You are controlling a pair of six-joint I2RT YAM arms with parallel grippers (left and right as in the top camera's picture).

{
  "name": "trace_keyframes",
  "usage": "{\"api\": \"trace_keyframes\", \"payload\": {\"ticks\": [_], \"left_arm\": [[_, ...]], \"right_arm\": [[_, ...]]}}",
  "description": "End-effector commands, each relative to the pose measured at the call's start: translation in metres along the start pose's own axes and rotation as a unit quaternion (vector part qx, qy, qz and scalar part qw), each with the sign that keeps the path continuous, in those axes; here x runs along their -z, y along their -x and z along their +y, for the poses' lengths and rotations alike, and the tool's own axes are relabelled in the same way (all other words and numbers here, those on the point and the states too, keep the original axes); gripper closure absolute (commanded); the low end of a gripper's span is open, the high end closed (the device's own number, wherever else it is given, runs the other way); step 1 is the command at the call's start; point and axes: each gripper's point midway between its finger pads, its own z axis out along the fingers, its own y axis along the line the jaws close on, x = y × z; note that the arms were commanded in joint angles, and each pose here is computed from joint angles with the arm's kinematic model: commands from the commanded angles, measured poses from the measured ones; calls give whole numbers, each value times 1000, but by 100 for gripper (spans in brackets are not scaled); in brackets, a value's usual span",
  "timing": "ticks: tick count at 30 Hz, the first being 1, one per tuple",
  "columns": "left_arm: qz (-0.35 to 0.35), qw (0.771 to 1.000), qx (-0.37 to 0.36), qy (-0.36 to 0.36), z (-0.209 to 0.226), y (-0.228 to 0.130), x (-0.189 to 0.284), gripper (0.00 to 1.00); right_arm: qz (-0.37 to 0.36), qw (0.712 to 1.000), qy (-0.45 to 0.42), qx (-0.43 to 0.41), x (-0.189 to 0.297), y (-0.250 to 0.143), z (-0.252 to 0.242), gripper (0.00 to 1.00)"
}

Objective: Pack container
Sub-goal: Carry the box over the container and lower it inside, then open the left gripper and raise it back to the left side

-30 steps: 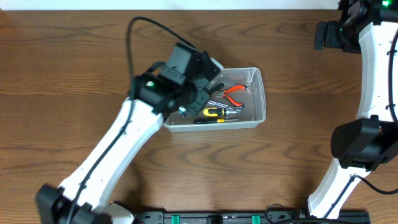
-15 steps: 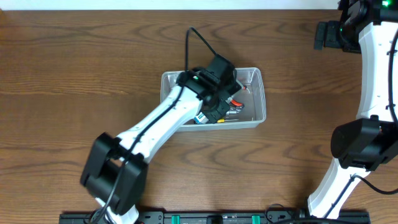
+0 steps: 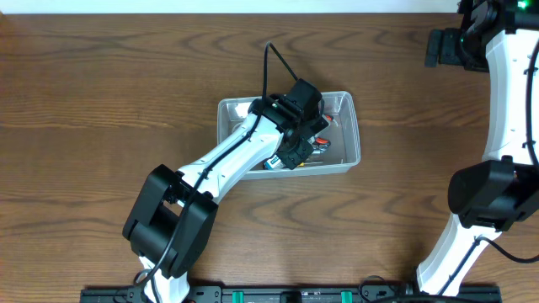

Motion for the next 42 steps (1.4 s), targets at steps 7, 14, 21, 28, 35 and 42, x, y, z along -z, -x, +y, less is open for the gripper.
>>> {"api": "trace_keyframes", "payload": {"ticks": [7,14,21,28,35,42], "left_arm": [[5,999,-2,39,13,3,1,11],[-11,996,7,89,35,5,23,2],[-58,991,45,112,65,6,67,2],[-140,976,72,147,85,7,140,2],[-212,935,175,224,129,-20,217,2],[-211,846,369,323,203,-106,268,2]], "right_arm": [[-6,1000,-3,1,3,3,-1,1],[-6,1000,-3,1,3,3,-1,1],[-6,1000,-3,1,3,3,-1,1],[-6,1000,-3,1,3,3,-1,1],[-6,1000,-3,1,3,3,-1,1],[-6,1000,-3,1,3,3,-1,1]]}}
